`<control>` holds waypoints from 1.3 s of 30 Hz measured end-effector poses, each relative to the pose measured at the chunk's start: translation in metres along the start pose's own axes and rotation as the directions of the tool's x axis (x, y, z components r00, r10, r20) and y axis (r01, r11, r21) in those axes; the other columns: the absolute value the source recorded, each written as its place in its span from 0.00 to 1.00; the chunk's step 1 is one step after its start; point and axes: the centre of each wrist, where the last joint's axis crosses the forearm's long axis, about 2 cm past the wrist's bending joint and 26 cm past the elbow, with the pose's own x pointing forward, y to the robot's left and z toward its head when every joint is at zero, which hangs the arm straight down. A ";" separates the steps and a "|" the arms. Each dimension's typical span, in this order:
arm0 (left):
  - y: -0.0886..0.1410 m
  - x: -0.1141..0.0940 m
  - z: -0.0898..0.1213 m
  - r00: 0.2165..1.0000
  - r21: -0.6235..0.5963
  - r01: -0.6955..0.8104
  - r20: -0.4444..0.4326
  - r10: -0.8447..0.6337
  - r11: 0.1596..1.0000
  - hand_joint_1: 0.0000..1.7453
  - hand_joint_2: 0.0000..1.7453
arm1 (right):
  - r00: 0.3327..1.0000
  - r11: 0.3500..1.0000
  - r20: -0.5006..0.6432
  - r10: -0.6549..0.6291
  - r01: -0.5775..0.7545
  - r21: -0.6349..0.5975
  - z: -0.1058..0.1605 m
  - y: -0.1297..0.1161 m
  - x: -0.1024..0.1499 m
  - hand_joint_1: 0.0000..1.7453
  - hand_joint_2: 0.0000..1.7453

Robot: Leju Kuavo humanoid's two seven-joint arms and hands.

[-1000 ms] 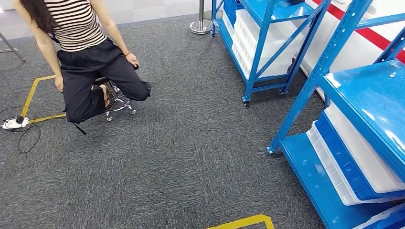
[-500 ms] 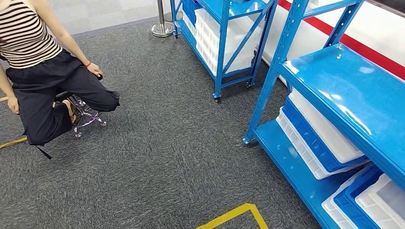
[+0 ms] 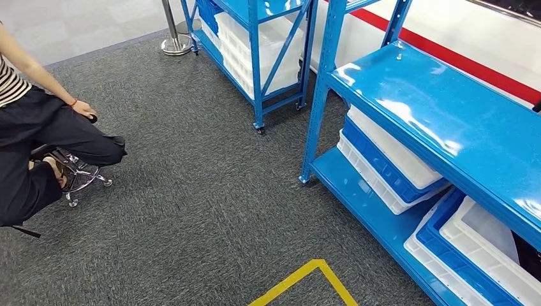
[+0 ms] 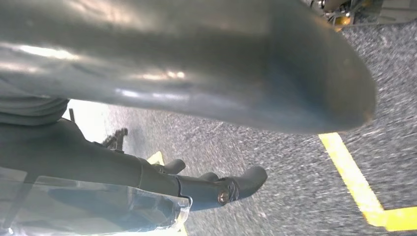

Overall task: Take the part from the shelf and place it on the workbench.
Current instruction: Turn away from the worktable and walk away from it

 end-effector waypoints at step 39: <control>-0.003 -0.002 0.002 0.999 0.002 -0.038 -0.021 0.038 0.999 0.00 0.00 | 1.000 1.000 0.017 0.010 -0.010 -0.002 0.000 -0.001 0.000 0.00 0.00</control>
